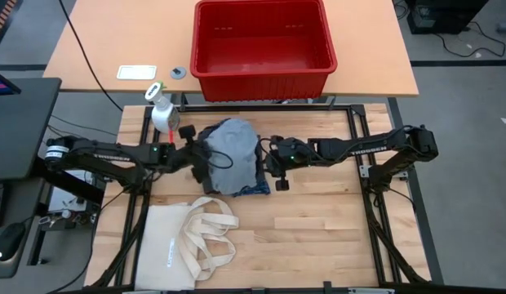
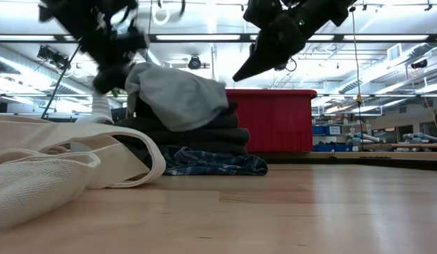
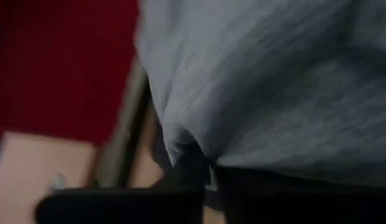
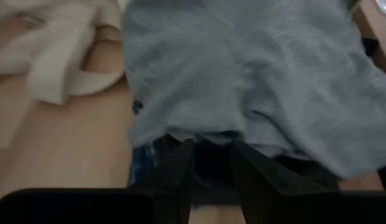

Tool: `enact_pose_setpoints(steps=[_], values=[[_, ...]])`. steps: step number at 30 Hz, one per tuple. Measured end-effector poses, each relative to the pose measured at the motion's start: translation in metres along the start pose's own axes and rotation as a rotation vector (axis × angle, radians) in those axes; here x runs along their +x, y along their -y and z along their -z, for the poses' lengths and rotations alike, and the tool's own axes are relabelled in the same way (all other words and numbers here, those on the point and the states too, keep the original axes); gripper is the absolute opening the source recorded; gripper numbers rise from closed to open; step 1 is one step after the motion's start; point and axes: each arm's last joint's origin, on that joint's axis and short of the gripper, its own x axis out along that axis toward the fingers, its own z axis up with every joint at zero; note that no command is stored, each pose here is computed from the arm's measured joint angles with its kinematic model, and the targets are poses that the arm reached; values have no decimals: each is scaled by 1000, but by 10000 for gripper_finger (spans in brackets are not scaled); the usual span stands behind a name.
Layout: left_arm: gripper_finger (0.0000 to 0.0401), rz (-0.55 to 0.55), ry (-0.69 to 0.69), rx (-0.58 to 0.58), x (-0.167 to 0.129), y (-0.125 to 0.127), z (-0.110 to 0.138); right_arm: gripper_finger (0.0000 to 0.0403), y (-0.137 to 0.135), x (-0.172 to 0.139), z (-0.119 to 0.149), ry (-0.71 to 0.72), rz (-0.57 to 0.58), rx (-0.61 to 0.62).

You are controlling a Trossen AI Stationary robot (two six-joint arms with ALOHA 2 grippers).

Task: Fold Laundry from Bin
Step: Fold the gray shirt

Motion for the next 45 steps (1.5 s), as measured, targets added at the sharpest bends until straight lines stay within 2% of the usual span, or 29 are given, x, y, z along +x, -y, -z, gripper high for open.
enact_pose_setpoints(steps=[2,6,9,12,14,21,25,27,30,33,35,37,41,43,45], values=[[14,-29,78,11,-9,-7,-15,113,0,0,2,-21,21,-1],[12,-74,226,61,-26,-16,-37,113,0,0,2,-26,19,-2],[12,-93,242,131,-33,-21,-41,113,-3,0,4,-48,8,-7],[12,-184,174,176,-30,-25,-38,113,-6,-1,5,-65,-2,-16],[12,-224,146,153,-24,-32,-38,113,-7,-1,4,-60,-5,-28],[12,-247,10,167,9,-52,-29,113,-6,0,-2,3,10,-64],[11,-215,46,226,10,-51,-32,113,-7,0,-2,3,0,-59],[11,-256,37,249,12,-57,-33,113,-7,0,-2,3,-1,-59],[11,-297,26,177,18,-72,-29,113,-7,0,-2,10,0,-54],[17,-183,69,103,23,-74,-25,113,-7,0,-2,5,-2,-41],[27,-120,64,83,24,-72,-22,113,-8,0,-2,0,-3,-40],[46,-106,62,69,24,-71,-22,113,-8,0,-2,1,-3,-41],[104,-83,72,85,21,-64,-24,113,-8,0,-2,3,-2,-49],[137,-128,52,96,20,-63,-24,113,-7,0,-2,7,1,-48],[166,-221,-3,153,17,-63,-24,113,-7,0,-2,8,1,-47]])
